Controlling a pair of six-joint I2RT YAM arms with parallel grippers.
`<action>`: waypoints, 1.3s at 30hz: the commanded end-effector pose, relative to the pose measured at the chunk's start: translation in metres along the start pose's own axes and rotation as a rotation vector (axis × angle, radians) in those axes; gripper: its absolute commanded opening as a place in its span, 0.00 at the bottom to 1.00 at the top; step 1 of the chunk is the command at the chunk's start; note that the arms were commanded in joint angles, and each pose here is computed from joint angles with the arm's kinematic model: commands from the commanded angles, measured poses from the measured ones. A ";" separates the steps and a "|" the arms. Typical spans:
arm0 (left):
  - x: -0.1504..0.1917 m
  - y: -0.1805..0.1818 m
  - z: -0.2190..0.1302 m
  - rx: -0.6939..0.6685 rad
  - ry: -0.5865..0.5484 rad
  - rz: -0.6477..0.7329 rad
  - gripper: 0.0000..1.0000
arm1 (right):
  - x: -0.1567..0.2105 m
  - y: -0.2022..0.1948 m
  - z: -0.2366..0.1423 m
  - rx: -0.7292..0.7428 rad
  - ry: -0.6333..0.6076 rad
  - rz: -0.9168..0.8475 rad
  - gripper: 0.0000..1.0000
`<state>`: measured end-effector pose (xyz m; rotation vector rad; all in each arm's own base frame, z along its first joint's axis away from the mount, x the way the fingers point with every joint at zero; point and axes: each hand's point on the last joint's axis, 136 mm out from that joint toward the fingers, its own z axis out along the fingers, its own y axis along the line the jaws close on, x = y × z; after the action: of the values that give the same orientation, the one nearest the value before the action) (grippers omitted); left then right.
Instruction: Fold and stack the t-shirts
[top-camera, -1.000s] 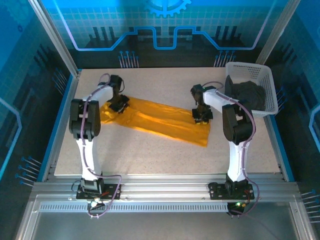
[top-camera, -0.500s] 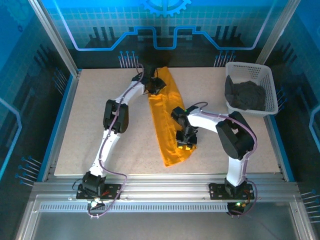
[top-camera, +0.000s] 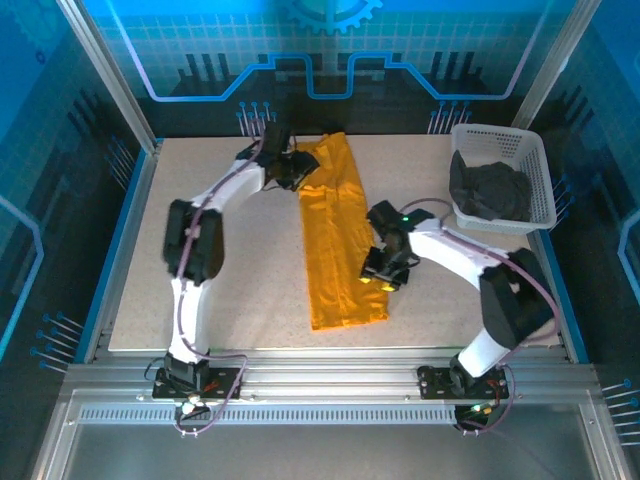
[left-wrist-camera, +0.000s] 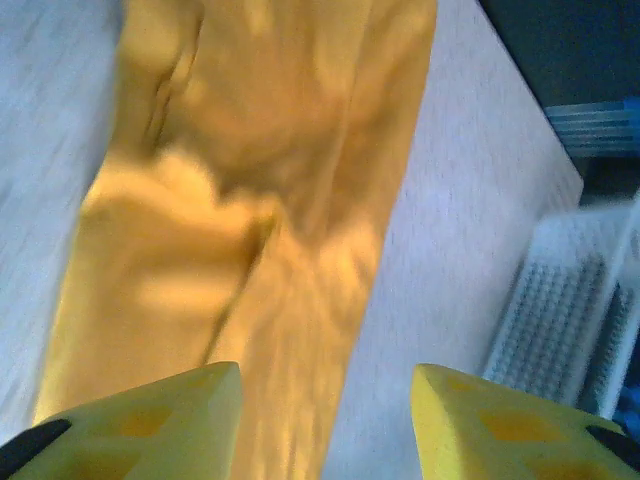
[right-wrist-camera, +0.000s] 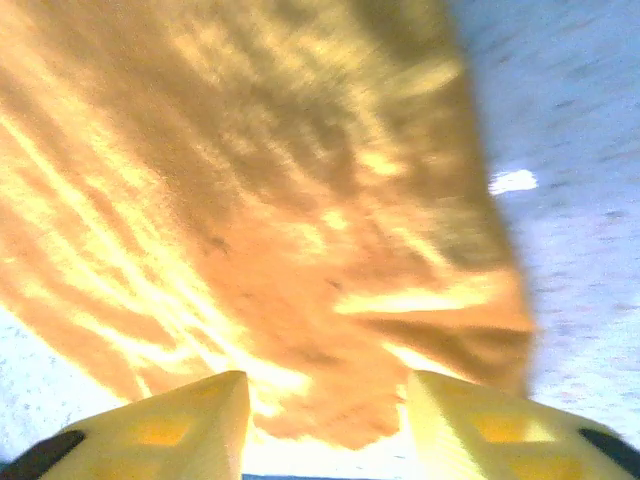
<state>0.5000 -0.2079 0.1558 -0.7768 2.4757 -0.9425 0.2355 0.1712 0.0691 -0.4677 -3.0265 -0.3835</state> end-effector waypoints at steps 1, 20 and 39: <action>0.093 0.059 -0.024 -0.123 0.256 -0.092 0.47 | 0.014 -0.014 0.013 0.002 0.070 -0.205 0.55; 0.322 0.169 -0.055 -0.341 0.691 -0.157 0.48 | 0.053 -0.038 0.045 0.099 0.233 -0.181 0.47; 0.327 0.211 -0.061 -0.461 0.644 -0.149 0.00 | 0.076 -0.039 0.057 0.067 0.278 -0.147 0.42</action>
<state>0.1546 -0.2681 0.0167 -0.8286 3.2993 -0.8924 0.1632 0.1598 0.0148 -0.1737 -2.8496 -0.2841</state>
